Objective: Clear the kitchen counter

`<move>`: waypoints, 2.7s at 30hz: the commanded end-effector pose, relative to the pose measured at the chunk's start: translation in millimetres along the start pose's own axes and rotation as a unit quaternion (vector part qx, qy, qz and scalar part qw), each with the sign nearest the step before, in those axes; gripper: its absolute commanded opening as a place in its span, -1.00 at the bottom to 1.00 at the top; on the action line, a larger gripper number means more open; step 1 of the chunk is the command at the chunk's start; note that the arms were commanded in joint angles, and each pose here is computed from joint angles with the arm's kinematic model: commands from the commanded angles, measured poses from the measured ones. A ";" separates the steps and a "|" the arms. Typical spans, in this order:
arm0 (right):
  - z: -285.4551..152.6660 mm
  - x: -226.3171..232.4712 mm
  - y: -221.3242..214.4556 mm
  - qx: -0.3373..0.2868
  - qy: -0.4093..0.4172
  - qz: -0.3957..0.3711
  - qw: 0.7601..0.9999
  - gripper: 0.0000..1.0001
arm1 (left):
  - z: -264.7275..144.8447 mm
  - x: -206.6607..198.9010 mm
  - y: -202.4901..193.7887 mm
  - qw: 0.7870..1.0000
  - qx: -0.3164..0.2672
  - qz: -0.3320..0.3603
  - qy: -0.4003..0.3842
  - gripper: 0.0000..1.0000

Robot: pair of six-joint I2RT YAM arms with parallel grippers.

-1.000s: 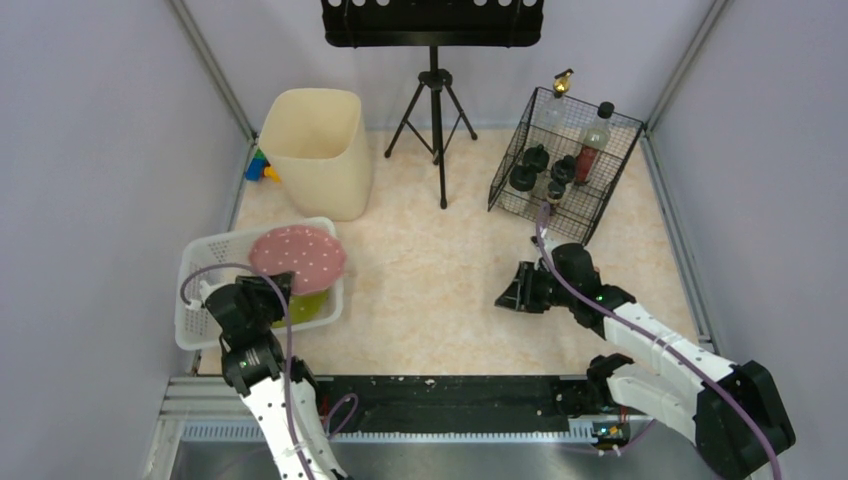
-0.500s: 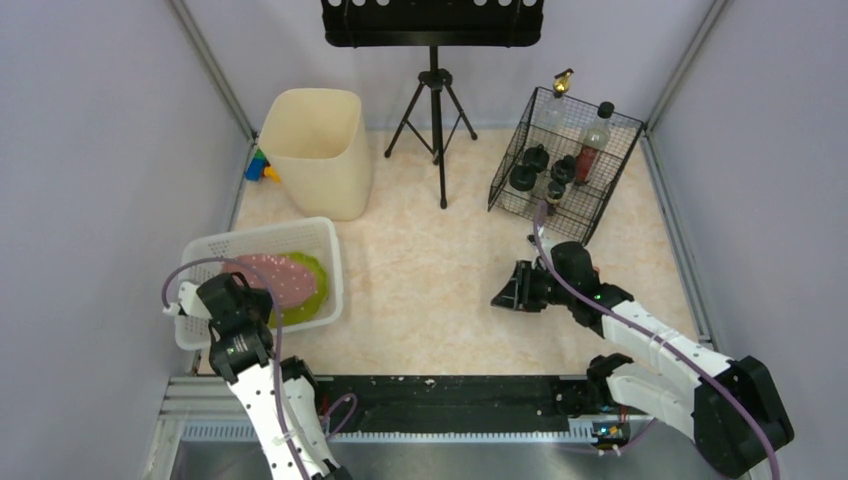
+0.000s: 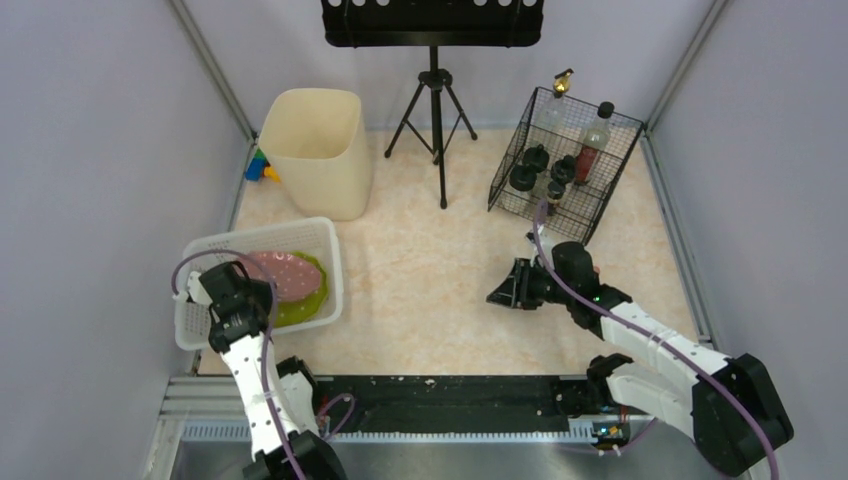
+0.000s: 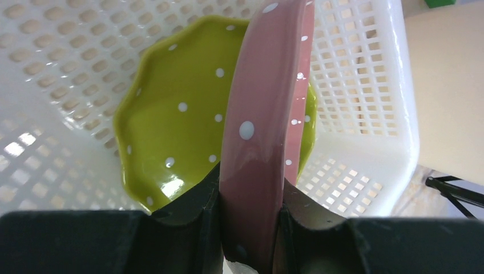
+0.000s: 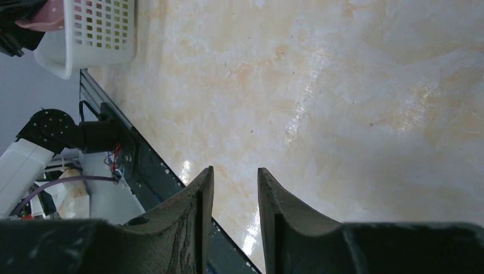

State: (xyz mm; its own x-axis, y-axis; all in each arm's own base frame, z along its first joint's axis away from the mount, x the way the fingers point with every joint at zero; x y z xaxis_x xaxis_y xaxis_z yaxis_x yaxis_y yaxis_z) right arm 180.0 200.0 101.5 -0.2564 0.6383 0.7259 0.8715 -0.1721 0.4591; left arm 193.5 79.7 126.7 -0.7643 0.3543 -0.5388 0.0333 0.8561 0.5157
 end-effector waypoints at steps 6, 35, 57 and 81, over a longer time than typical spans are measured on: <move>4.4 10.7 9.3 -0.020 0.032 -0.015 0.999 -0.33 | 26.2 -25.2 0.3 0.997 0.035 0.027 -0.060 -1.00; 2.4 7.5 4.4 -0.039 0.039 0.005 0.998 -0.31 | 60.1 30.6 -56.9 0.964 0.232 0.059 0.117 0.02; -0.4 6.9 1.3 -0.040 0.039 0.007 0.998 -0.30 | 39.1 63.1 -22.3 0.921 0.150 0.107 0.344 0.15; 0.7 4.1 -0.8 -0.044 0.040 0.011 0.998 -0.22 | 36.6 52.4 -39.0 0.903 0.207 0.152 0.345 0.37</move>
State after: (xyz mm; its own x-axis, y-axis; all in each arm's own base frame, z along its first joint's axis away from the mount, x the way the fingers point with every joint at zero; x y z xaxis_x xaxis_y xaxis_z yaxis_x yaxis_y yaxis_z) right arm 178.2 202.1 101.9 -0.2486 0.5875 0.7701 0.8546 -0.2413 0.4599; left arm 256.3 74.3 89.4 -0.9047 0.3542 -0.2369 0.2936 0.9211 0.2557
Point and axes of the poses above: each gripper's point midway between its finger pads, its own z axis out along the fingers, its own x axis along the line the jaws close on, y = z × x, the point moved 2 cm from there along -z, back along the fingers, and after that the axes turned 3 degrees about z, right-handed, at the moved point
